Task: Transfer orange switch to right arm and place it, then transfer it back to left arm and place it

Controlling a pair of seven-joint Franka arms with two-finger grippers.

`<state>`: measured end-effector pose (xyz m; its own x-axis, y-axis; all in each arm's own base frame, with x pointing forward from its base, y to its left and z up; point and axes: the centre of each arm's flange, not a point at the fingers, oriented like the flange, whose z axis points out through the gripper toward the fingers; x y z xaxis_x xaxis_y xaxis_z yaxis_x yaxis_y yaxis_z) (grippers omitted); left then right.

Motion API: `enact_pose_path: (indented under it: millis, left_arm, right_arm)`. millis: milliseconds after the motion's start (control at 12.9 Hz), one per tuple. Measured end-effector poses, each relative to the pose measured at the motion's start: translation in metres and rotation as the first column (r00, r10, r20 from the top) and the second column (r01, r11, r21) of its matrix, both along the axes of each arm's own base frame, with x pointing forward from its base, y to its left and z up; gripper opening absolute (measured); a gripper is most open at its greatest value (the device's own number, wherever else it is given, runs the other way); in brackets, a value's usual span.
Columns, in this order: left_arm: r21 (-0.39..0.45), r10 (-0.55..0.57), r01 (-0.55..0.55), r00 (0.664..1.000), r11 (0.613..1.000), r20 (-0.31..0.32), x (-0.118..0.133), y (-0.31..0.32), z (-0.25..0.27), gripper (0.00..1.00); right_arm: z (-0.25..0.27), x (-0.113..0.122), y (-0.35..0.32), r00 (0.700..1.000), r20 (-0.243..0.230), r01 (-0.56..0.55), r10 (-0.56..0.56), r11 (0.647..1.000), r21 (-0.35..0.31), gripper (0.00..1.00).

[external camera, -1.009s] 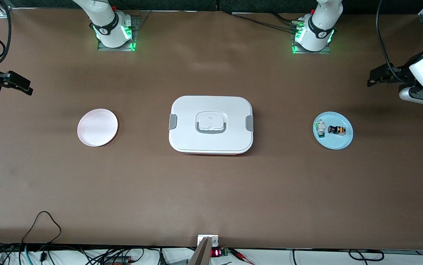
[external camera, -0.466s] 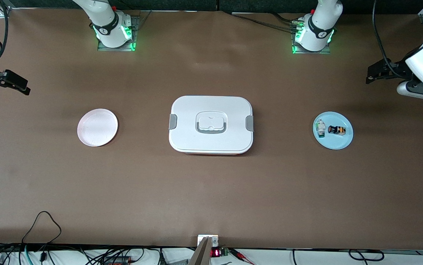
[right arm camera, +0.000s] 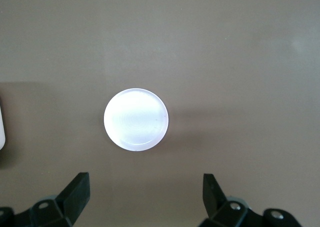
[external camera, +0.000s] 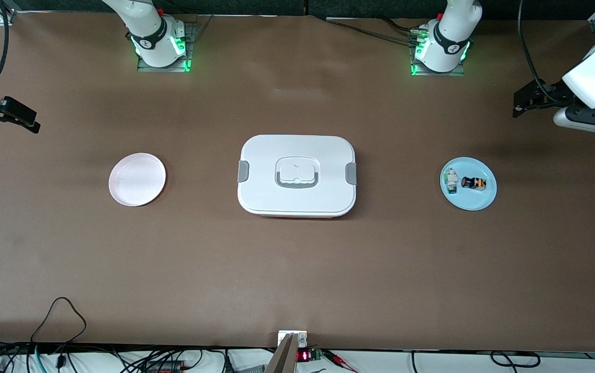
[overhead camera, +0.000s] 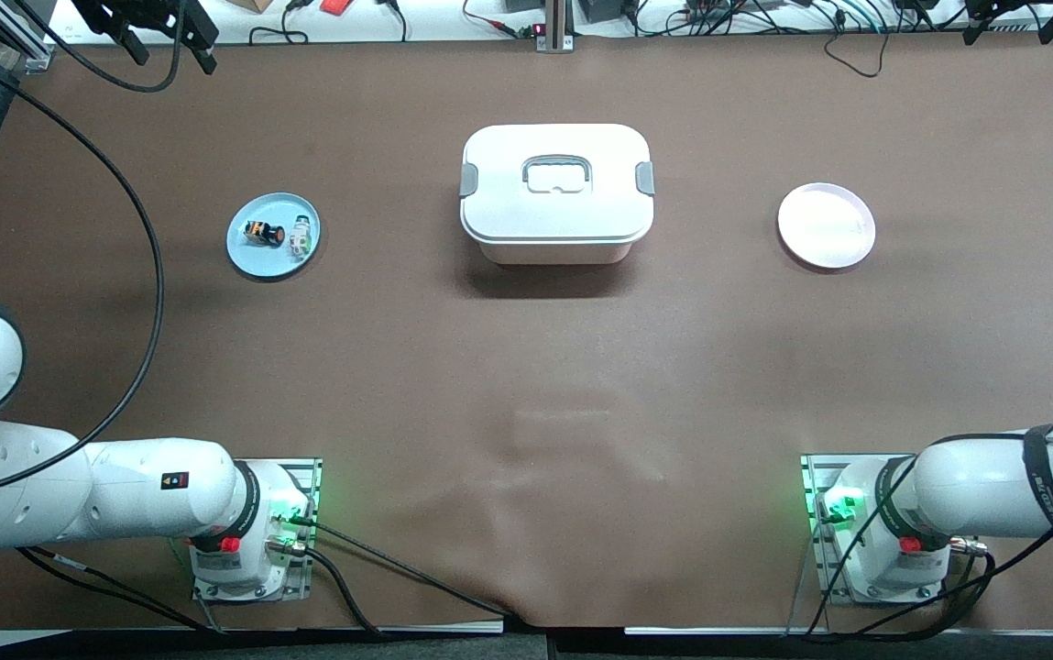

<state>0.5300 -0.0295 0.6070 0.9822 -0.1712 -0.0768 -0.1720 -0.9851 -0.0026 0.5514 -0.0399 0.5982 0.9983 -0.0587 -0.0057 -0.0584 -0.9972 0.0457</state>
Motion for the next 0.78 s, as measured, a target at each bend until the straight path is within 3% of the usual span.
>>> enact_pose_path:
  millis: [466, 776]
  left_arm:
    - [-0.007, 0.005, -0.005, 0.999, 1.000, 0.038, 0.012, 0.005, 0.003, 1.00]
    - [-0.010, 0.005, -0.005, 1.000, 1.000, 0.019, 0.015, 0.005, 0.000, 1.00]
  right_arm:
    - [-0.002, -0.002, 0.000, 1.000, -0.020, -0.014, 0.014, 1.000, 0.002, 1.00]
    - [0.002, -0.002, 0.000, 1.000, -0.014, -0.024, 0.024, 1.000, 0.001, 1.00]
